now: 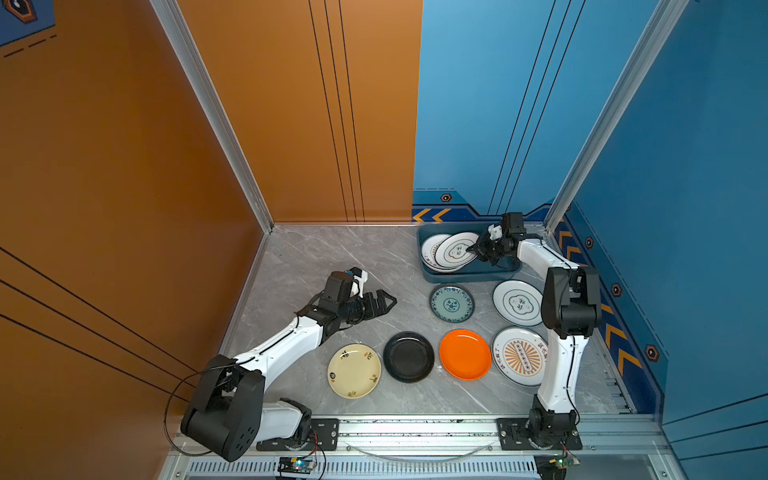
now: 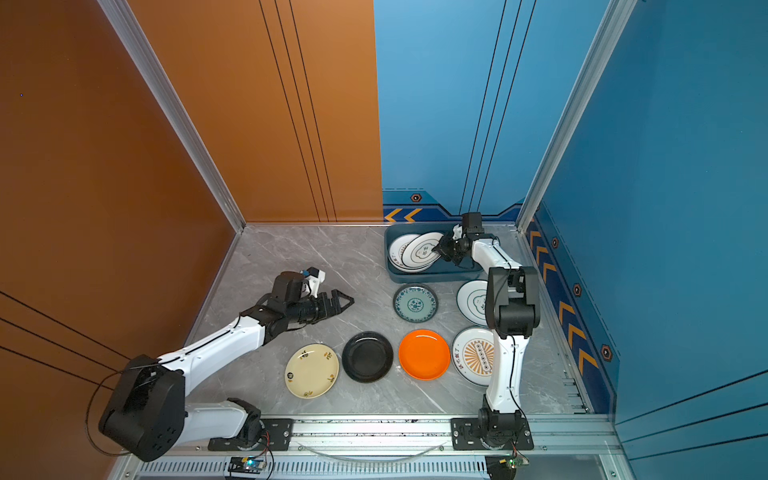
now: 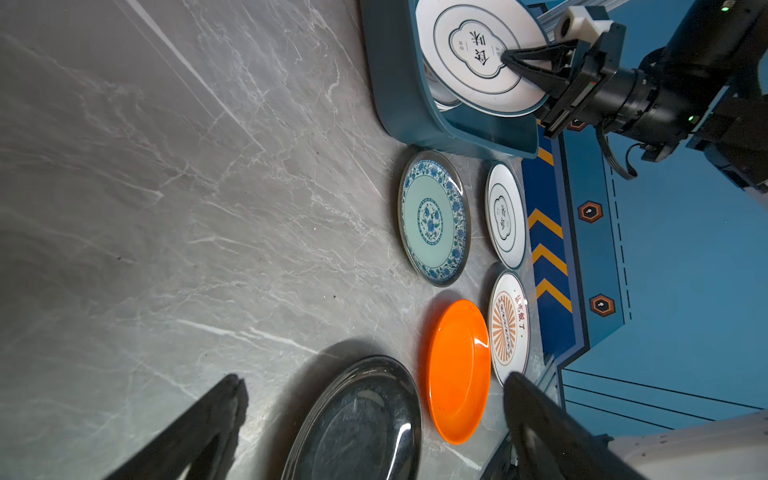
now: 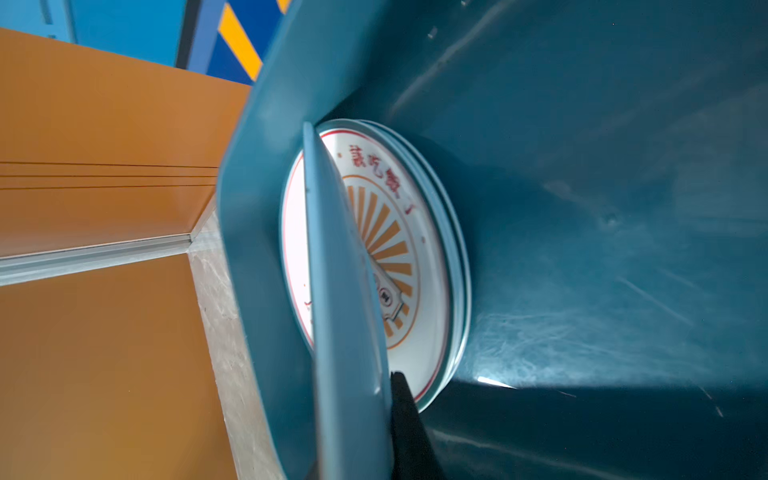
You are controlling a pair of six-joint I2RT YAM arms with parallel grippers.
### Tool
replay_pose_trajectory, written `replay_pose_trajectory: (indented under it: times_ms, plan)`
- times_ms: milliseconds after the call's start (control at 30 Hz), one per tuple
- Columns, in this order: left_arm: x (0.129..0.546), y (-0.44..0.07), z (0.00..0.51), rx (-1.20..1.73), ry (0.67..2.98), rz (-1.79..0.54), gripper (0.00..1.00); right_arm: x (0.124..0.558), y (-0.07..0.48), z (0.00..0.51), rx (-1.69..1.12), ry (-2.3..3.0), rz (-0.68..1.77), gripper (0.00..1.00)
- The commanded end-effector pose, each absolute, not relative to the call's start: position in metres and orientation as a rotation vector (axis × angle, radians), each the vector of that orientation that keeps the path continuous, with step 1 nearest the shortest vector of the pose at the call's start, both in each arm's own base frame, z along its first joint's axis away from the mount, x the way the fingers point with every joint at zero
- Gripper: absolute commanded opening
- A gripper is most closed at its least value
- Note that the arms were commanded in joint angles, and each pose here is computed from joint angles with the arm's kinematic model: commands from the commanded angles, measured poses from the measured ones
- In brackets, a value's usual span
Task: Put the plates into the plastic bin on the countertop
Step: 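Lower the cloud-motif plate into the bin and open the right gripper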
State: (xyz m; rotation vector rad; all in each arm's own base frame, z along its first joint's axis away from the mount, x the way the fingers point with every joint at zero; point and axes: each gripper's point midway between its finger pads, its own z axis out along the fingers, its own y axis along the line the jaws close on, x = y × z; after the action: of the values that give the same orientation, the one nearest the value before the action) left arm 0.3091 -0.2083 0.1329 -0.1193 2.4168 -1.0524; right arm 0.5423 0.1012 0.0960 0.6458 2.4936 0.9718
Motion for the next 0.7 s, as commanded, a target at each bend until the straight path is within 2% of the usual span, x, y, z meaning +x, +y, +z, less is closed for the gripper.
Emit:
replay_pose_trajectory:
  times_ms: [0, 300, 433, 667]
  plan:
    - [0.307, -0.202, 0.123, -0.106, 2.453, -0.999, 0.99, 0.548, 0.109, 0.091, 0.662, 2.508, 0.970, 0.00]
    - [0.305, -0.202, 0.123, -0.101, 2.458, -0.991, 0.99, 0.545, 0.119, 0.068, 0.636, 2.600, 0.869, 0.02]
    - [0.304, -0.202, 0.122, -0.096, 2.461, -0.989, 1.00, 0.549, 0.121, 0.071, 0.603, 2.610, 0.817, 0.21]
    - [0.303, -0.203, 0.124, -0.094, 2.460, -0.988, 1.00, 0.547, 0.118, 0.065, 0.588, 2.646, 0.746, 0.38]
